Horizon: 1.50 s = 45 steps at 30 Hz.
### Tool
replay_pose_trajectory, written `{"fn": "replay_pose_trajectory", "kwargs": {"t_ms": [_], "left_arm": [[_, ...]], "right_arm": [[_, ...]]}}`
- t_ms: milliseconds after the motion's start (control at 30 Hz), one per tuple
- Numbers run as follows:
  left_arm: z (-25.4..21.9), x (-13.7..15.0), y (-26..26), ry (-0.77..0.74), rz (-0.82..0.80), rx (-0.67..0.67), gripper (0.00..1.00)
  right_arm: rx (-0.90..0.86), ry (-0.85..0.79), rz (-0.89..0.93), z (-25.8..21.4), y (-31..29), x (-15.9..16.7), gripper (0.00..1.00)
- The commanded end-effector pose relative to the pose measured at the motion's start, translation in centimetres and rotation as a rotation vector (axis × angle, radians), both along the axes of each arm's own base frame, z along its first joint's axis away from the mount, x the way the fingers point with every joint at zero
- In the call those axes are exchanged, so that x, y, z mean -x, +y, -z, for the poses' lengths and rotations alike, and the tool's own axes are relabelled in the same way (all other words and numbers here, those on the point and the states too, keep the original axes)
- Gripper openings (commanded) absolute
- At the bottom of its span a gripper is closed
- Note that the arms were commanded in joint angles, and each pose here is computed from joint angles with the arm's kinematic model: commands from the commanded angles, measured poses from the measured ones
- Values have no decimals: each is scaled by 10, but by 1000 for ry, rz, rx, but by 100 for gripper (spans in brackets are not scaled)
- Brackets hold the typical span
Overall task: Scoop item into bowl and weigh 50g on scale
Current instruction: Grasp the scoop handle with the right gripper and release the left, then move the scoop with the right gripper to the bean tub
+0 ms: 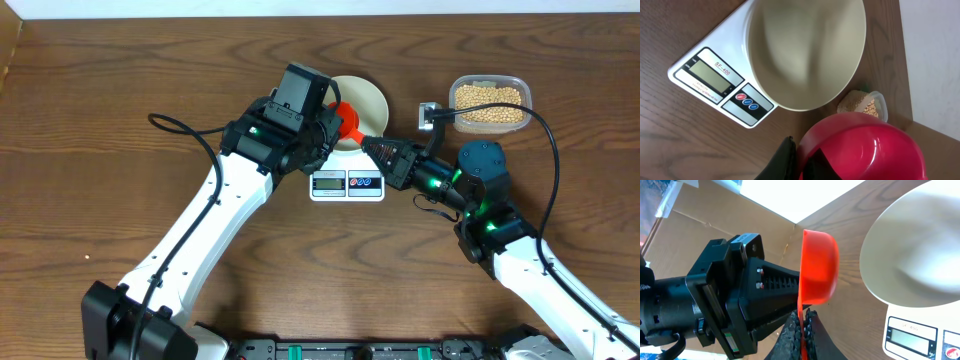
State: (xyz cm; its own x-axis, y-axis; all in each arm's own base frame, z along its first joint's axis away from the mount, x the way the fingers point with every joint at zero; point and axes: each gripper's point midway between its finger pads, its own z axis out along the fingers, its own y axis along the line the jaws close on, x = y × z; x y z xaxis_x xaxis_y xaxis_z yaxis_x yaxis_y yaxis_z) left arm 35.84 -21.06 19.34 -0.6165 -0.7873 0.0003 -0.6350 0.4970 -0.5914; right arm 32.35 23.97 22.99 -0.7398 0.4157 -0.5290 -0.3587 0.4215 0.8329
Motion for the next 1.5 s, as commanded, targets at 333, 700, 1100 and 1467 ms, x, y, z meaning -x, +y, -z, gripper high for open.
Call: {"fn": "replay_pose_trajectory", "kwargs": {"t_ms": [333, 700, 1100, 1467], "left_arm": [[2, -1, 5, 2, -11, -28, 64], [2, -12, 26, -133, 144, -270, 66], [2, -13, 32, -296, 612, -588, 66], [3, -11, 30, -316, 701, -620, 66]], "right_arm": [[16, -42, 22, -8, -3, -6, 1], [85, -40, 55, 6, -21, -15, 1], [168, -23, 47, 18, -46, -21, 1], [327, -30, 30, -15, -67, -31, 1]]}}
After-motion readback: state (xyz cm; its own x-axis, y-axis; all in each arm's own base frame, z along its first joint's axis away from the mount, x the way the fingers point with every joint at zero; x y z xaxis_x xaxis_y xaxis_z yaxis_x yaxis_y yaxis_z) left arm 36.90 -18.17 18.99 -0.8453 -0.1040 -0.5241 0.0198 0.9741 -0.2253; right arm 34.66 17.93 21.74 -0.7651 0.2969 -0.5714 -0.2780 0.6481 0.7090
